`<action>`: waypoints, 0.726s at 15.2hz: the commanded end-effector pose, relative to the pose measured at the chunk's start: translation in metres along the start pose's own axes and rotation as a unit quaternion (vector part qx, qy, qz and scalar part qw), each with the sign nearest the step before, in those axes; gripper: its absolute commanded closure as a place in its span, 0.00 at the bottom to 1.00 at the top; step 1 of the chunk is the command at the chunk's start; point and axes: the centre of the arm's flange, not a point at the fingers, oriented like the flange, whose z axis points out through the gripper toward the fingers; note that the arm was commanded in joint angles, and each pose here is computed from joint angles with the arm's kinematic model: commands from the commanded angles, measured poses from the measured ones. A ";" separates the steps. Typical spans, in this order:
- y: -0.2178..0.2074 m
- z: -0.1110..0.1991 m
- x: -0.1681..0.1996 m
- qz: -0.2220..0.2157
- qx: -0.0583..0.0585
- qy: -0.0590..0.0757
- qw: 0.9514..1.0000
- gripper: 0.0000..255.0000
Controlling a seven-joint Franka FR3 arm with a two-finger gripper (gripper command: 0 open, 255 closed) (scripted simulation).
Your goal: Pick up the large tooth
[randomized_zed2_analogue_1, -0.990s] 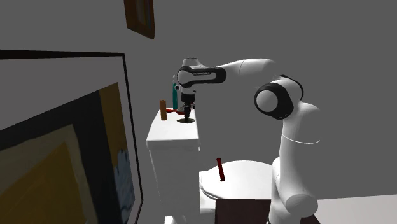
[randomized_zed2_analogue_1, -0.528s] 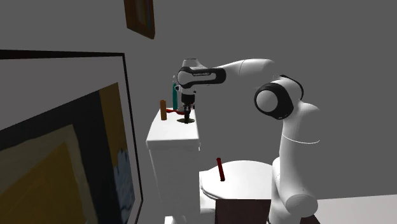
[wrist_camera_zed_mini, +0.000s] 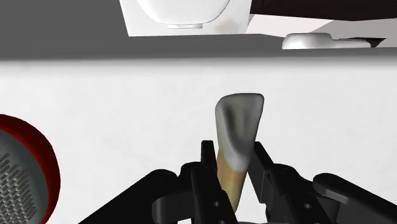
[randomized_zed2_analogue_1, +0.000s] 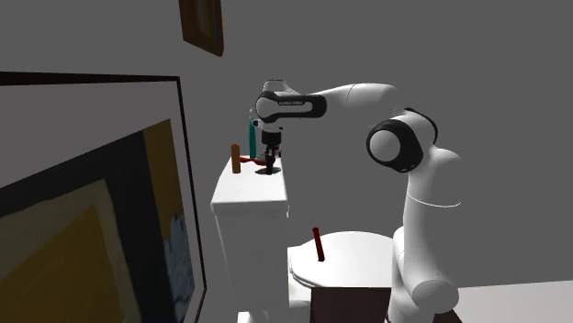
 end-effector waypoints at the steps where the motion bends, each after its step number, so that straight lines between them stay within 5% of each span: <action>1: 0.001 -0.011 0.001 0.000 0.000 0.000 1.000 1.00; 11: 0.002 -0.063 0.006 0.000 0.000 0.000 1.000 1.00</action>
